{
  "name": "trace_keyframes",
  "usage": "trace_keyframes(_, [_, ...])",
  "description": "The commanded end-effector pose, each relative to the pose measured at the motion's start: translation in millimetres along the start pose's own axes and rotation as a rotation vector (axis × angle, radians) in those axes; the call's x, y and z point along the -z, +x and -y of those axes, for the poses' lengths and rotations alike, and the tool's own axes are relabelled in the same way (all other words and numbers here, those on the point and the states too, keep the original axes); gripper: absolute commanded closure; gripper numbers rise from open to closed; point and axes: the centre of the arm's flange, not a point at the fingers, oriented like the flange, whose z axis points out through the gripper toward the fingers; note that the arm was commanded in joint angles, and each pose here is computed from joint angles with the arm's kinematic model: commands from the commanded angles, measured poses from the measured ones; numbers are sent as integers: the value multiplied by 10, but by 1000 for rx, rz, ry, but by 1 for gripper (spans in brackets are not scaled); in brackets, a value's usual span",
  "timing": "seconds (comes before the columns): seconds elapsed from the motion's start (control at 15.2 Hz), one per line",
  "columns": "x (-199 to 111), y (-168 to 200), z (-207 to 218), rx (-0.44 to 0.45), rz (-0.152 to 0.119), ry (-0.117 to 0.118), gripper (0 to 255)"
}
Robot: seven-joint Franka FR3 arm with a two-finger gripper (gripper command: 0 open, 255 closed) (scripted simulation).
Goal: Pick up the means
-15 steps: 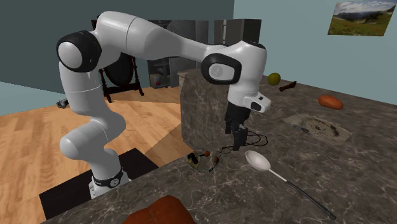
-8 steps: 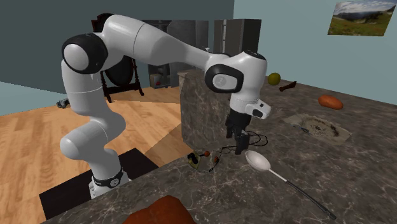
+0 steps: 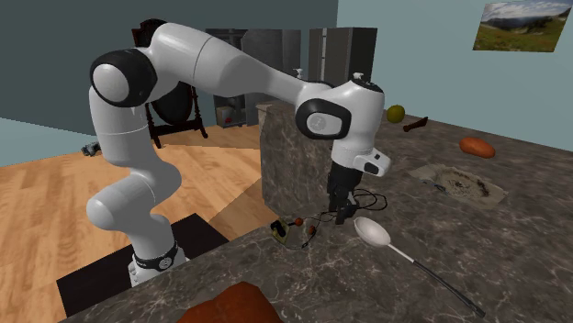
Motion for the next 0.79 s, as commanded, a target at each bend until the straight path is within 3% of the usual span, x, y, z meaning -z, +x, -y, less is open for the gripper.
trace_keyframes(0.0, [-20,3,4,1,3,2,255])
trace_keyframes(0.26, [-17,4,11,1,3,2,255])
trace_keyframes(0.73, [350,-22,45,1,3,2,255])
